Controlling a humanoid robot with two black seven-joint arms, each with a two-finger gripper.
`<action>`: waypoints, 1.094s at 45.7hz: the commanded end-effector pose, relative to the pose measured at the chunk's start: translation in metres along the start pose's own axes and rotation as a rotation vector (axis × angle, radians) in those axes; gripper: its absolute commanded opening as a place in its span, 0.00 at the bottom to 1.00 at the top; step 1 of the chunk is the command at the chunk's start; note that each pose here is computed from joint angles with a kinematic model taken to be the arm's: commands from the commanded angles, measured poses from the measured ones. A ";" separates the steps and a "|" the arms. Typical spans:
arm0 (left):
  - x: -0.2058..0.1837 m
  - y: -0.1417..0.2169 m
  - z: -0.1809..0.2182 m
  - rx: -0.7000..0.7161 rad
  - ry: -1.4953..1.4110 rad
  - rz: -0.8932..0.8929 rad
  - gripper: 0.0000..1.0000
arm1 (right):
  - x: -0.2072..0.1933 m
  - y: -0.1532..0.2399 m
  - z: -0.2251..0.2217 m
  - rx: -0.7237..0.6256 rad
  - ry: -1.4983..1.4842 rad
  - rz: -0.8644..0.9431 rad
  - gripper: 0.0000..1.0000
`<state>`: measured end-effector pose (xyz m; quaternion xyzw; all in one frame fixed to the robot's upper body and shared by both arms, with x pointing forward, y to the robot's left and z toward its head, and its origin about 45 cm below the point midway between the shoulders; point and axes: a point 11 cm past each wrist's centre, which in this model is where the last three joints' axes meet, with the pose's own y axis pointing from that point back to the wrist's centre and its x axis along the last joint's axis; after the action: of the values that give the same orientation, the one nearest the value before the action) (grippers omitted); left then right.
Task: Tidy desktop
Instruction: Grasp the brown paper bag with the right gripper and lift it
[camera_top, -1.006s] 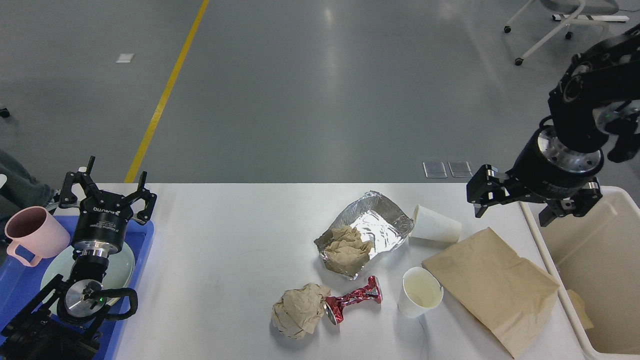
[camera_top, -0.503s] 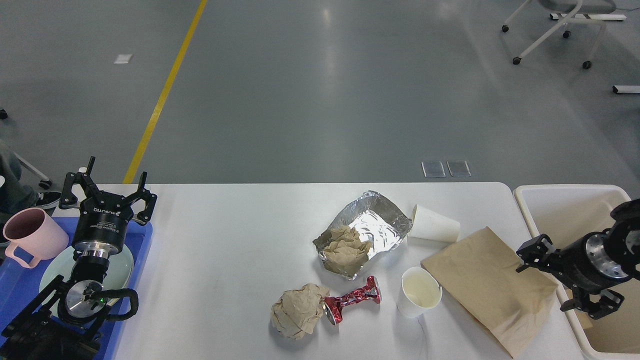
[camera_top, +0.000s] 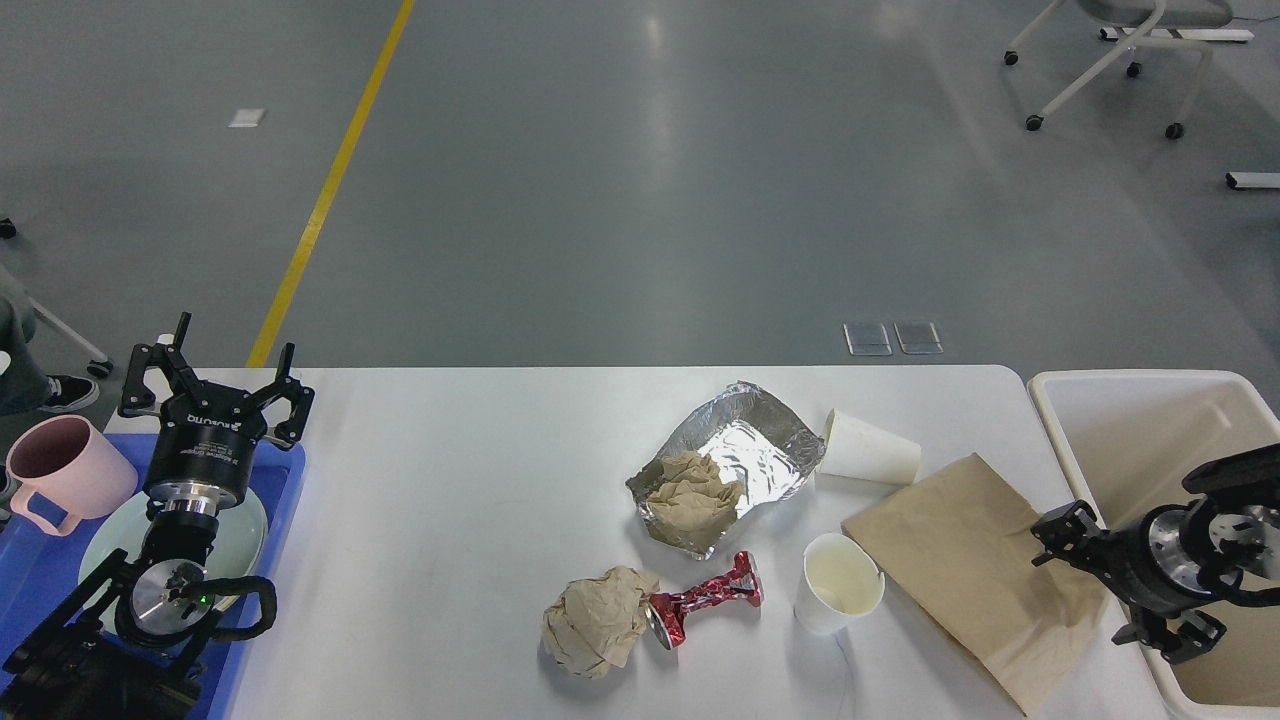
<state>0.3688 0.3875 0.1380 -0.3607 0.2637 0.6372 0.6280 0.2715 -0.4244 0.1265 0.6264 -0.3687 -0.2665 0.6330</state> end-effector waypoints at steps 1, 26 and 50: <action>0.000 0.000 0.000 0.000 0.000 0.000 0.96 | -0.004 -0.020 0.002 0.007 -0.092 0.018 1.00; 0.000 0.000 0.000 0.000 0.000 0.000 0.96 | -0.020 -0.049 0.005 -0.019 -0.089 0.007 0.00; 0.000 0.000 0.000 0.000 0.000 0.000 0.96 | -0.027 -0.047 0.003 -0.018 -0.094 -0.008 0.00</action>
<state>0.3688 0.3873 0.1379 -0.3607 0.2639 0.6371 0.6280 0.2587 -0.4086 0.0754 0.6082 -0.3924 -0.3008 0.6210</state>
